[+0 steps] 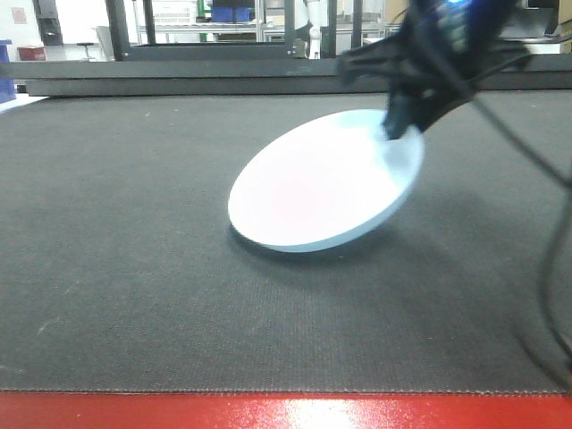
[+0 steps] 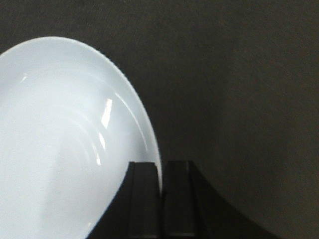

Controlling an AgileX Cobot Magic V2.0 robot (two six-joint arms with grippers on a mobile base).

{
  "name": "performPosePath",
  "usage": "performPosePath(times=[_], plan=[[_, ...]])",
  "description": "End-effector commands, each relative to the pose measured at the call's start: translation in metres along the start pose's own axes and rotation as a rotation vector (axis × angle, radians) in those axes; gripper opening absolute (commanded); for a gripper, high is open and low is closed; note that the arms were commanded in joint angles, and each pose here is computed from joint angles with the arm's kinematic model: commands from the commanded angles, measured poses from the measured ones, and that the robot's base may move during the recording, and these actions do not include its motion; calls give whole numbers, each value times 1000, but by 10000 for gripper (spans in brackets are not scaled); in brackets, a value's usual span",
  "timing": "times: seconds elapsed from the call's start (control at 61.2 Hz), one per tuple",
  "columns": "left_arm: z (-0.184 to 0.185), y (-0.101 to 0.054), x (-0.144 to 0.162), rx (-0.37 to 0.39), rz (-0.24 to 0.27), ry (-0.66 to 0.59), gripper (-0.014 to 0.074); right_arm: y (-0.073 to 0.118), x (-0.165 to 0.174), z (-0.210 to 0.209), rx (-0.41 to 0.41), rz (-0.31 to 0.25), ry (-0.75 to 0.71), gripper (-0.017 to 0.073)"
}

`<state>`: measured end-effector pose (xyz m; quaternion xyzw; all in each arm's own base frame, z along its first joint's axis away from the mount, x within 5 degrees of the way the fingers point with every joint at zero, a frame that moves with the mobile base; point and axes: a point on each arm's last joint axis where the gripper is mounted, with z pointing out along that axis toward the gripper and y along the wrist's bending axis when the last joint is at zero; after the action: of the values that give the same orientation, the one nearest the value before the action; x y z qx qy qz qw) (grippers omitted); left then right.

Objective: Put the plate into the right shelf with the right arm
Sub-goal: 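Lift the plate upright off the mat with the right gripper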

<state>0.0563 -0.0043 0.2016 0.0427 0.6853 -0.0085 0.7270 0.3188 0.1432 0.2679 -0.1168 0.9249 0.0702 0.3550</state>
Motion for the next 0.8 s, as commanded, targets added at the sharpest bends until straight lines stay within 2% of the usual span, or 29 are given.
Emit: performPosePath(times=[0.0, 0.147, 0.409, 0.785], plan=[[-2, 2, -14, -17, -6, -113, -47, -6, -6, -46, -17, -39, -179, 55], [-2, 2, -14, -17, -6, -113, -47, -14, 24, -88, -16, -93, -261, 55], [-2, 2, -14, -17, -6, -113, -47, -26, 61, -165, -22, -128, -502, 55], [-2, 2, -14, -17, -6, -113, -47, -41, 108, -260, -31, -110, -858, 55]])
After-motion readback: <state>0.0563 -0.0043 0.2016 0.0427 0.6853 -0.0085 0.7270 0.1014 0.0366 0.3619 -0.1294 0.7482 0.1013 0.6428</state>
